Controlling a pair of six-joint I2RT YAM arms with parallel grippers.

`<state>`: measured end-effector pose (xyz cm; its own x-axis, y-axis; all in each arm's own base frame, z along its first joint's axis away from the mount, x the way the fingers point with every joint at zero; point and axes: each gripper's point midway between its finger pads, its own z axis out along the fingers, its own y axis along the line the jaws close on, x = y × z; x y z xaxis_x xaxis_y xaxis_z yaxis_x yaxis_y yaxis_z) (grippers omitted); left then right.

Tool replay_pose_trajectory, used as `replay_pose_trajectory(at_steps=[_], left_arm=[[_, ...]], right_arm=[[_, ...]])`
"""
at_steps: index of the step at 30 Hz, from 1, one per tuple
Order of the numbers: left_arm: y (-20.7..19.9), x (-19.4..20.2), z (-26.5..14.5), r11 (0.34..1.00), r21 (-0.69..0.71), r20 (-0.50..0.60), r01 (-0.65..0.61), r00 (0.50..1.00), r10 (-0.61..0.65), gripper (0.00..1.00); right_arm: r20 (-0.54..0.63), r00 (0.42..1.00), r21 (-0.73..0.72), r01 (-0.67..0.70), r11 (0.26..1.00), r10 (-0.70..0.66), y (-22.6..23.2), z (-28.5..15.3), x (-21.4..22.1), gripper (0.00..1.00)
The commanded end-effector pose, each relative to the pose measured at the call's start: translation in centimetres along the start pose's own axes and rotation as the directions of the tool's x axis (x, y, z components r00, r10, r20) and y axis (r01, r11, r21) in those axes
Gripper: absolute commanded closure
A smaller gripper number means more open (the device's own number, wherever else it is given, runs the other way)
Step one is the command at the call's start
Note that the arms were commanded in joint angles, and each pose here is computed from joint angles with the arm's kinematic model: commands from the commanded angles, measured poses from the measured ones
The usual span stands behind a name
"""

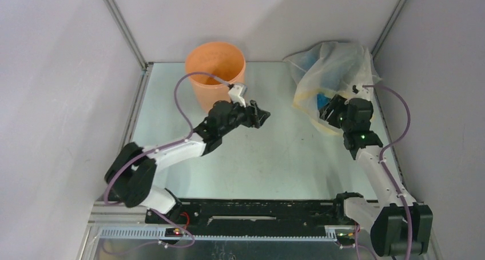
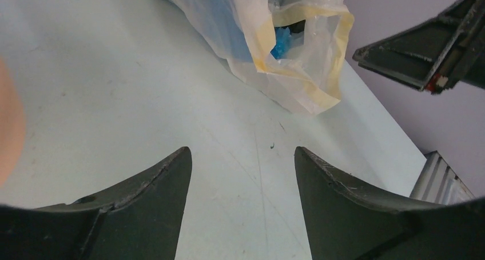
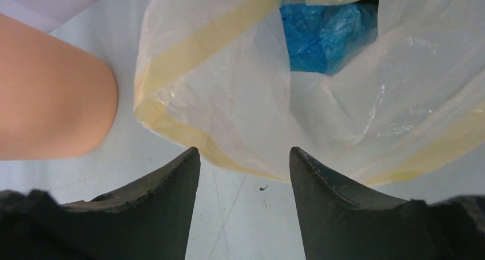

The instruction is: Put the trash bags into the trash bin

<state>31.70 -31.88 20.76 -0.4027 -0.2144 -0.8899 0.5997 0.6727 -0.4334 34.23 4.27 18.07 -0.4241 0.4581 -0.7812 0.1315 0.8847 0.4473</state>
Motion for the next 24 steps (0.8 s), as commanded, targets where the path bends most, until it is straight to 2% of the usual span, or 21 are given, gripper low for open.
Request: replay_pose_trajectory(at_steps=[1,8,17,22,24], left_arm=[[-1.9,-1.8,3.7,0.999,0.037,0.017,-0.03,0.999,0.029,0.27],[-2.6,-0.8,10.1,0.999,0.01,-0.039,-0.045,0.998,0.046,0.3],[-2.6,0.4,15.8,1.0,0.025,-0.063,-0.015,0.998,0.016,0.25],[-2.1,1.7,17.7,1.0,0.016,-0.099,0.003,0.995,-0.001,0.31],[-2.5,1.8,18.2,0.999,0.035,-0.098,0.019,0.995,-0.015,0.37]], right_arm=[[0.045,0.999,-0.035,-0.024,0.999,0.026,0.3,0.2,-0.4,0.41],[0.044,0.998,-0.004,-0.043,0.999,0.043,-1.1,1.4,1.1,0.56],[0.049,0.997,0.023,-0.054,0.998,0.053,-1.9,1.8,1.5,0.56],[0.031,0.997,0.029,-0.065,0.997,0.064,-2.1,2.5,2.0,0.57],[0.026,0.997,0.027,-0.069,0.997,0.068,-2.2,2.8,2.1,0.57]])
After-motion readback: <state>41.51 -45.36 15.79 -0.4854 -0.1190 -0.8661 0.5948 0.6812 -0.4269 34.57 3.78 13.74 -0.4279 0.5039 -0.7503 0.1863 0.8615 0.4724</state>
